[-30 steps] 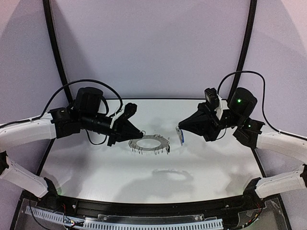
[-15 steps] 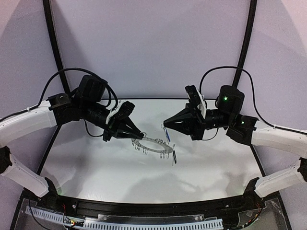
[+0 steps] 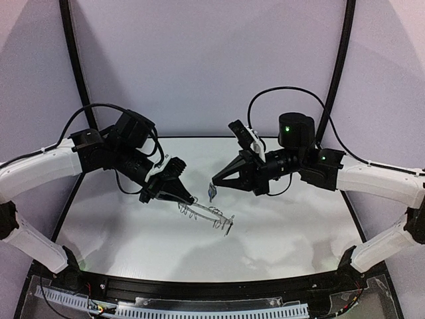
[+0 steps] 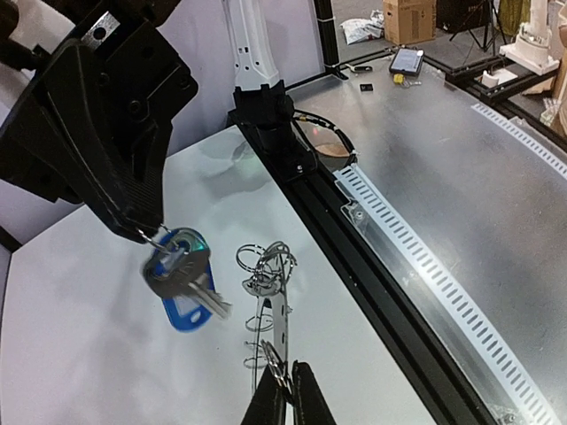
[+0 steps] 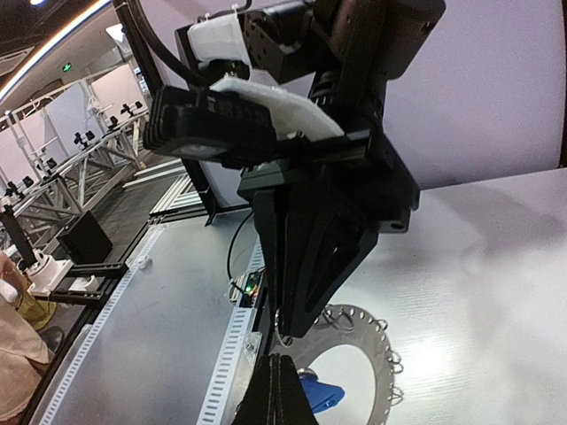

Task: Put the keys on the keyring

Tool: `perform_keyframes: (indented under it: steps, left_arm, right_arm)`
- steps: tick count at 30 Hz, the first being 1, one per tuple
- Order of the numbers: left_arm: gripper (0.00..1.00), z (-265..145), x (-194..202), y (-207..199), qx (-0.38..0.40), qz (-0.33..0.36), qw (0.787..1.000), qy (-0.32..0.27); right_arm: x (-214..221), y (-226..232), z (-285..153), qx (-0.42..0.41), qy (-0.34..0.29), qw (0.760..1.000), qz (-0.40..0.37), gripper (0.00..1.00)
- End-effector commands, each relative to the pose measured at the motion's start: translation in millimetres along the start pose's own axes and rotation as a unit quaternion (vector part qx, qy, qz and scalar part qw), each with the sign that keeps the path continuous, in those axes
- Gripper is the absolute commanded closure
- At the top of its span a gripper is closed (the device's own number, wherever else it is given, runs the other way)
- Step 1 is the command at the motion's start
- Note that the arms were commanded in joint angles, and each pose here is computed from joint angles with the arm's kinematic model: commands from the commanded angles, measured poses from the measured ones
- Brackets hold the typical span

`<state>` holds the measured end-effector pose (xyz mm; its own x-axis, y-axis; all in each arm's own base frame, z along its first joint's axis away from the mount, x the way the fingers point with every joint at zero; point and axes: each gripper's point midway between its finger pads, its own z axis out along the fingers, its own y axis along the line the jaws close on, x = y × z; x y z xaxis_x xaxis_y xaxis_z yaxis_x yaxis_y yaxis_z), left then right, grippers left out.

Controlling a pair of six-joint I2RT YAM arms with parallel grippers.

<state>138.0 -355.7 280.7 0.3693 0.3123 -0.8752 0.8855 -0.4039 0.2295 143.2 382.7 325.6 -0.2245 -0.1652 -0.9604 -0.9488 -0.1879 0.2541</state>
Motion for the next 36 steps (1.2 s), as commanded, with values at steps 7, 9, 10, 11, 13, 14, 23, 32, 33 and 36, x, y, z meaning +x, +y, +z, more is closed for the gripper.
perform_keyframes:
  steps: [7, 9, 10, 11, 13, 14, 23, 32, 33, 36]
  left_arm:
    - [0.99, -10.3, -16.2, 10.2, -0.028, 0.058, 0.998, 0.004]
    - [0.99, -11.1, -15.2, 14.5, -0.039, 0.061, 0.997, 0.011]
    - [0.99, -11.2, -15.3, 15.7, -0.041, 0.062, 0.997, 0.012]
    - [0.99, -11.6, -14.6, 17.2, -0.045, 0.064, 0.997, 0.016]
    - [0.99, -12.0, -14.4, 19.1, -0.049, 0.067, 0.996, 0.021]
    - [0.99, -11.9, -13.1, 19.4, -0.049, 0.066, 0.996, 0.024]
    - [0.99, -13.7, -13.9, 22.7, -0.053, 0.080, 0.995, 0.033]
    - [0.99, -12.9, -21.5, 8.5, -0.026, 0.085, 0.996, 0.000]
    - [0.99, -12.4, -20.9, 5.4, -0.022, 0.083, 0.996, -0.003]
    - [0.99, -12.1, -24.8, 0.3, -0.016, 0.081, 0.996, -0.022]
  right_arm:
    - [14.6, 2.5, 15.9, -0.035, 0.042, 0.997, 0.048, 1.00]
    - [16.8, 0.0, 17.4, -0.032, 0.050, 0.997, 0.057, 1.00]
    - [17.2, -2.1, 18.6, -0.028, 0.051, 0.996, 0.062, 1.00]
    - [16.7, -3.1, 19.2, -0.027, 0.051, 0.996, 0.064, 1.00]
    - [14.9, -8.2, 21.7, -0.020, 0.048, 0.996, 0.078, 1.00]
    - [13.9, -8.2, 22.3, -0.020, 0.046, 0.996, 0.078, 1.00]
    - [16.6, -22.1, 31.1, 0.009, 0.056, 0.992, 0.113, 1.00]
    - [6.1, -13.3, 24.2, 0.010, 0.023, 0.999, 0.045, 1.00]
    - [1.6, -6.4, 22.6, -0.001, 0.014, 1.000, 0.026, 1.00]
    - [-0.9, 16.0, 19.3, -0.023, 0.002, 0.999, -0.037, 1.00]
